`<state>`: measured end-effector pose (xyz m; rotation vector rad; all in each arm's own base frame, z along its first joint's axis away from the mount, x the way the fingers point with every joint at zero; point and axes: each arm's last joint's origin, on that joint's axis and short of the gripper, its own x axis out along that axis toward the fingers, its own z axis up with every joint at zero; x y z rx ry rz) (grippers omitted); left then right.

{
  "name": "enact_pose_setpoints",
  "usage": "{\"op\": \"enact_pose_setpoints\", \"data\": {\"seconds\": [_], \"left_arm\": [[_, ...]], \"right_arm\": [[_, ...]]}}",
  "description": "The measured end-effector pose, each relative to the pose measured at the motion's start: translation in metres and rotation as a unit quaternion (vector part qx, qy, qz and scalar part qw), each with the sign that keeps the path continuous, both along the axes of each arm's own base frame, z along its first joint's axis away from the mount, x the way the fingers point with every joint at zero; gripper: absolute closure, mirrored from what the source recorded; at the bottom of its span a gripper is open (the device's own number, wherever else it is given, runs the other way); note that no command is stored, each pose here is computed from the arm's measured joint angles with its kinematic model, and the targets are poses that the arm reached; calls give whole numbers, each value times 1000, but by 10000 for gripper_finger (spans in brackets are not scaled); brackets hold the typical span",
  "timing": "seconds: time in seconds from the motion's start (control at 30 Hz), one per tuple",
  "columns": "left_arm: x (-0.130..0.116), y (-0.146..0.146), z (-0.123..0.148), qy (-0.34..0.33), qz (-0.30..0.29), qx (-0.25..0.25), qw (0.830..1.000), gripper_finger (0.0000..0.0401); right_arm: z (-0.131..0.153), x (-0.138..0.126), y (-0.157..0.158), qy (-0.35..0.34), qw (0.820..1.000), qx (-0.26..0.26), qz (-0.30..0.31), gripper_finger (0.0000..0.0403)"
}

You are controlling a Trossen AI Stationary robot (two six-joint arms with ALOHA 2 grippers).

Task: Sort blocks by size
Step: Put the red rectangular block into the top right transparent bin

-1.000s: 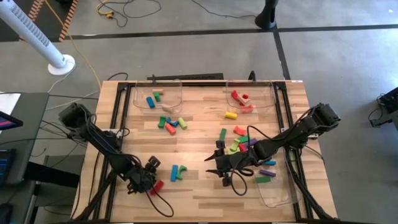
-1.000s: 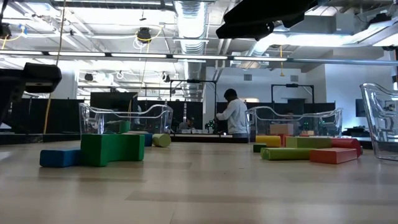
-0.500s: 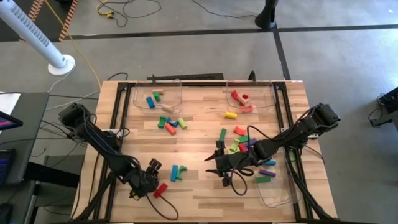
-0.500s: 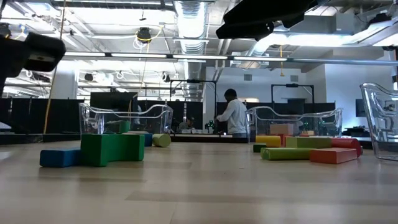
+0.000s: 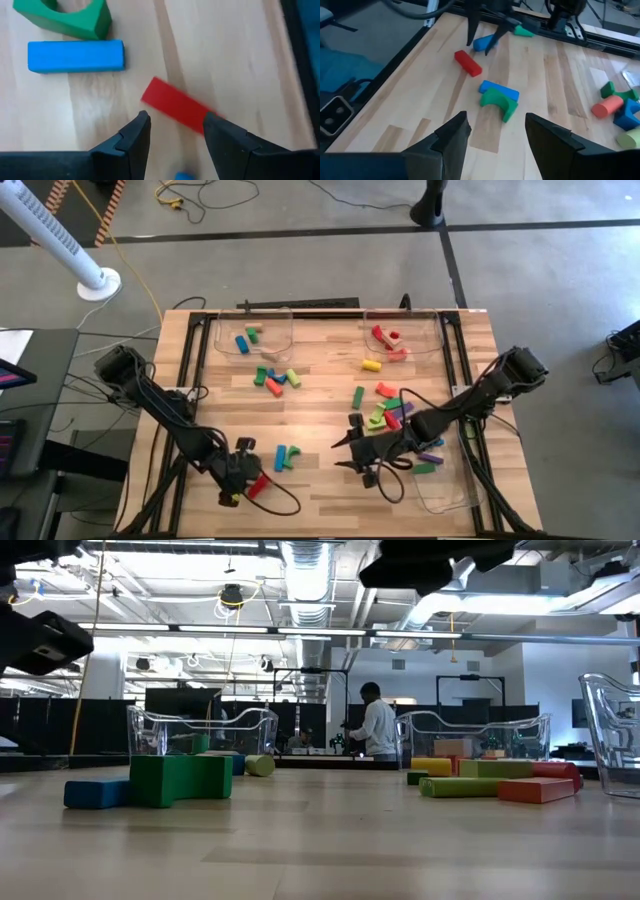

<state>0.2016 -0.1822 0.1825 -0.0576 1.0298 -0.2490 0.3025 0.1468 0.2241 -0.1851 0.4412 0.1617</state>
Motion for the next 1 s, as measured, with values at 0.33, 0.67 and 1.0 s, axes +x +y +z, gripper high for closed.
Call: {"op": "enact_pose_setpoints", "data": {"seconds": [0.33, 0.67, 1.0], "left_arm": [[7, -8, -21, 14, 179, -44, 983, 228], [27, -33, -23, 22, 222, -36, 974, 228], [59, -65, -32, 83, 218, 66, 970, 228]], "right_arm": [[-5, -9, 12, 26, 999, -18, 25, 178], [-11, -20, 23, 57, 996, -38, 49, 178], [-13, -28, 32, 67, 994, -56, 72, 178]]}}
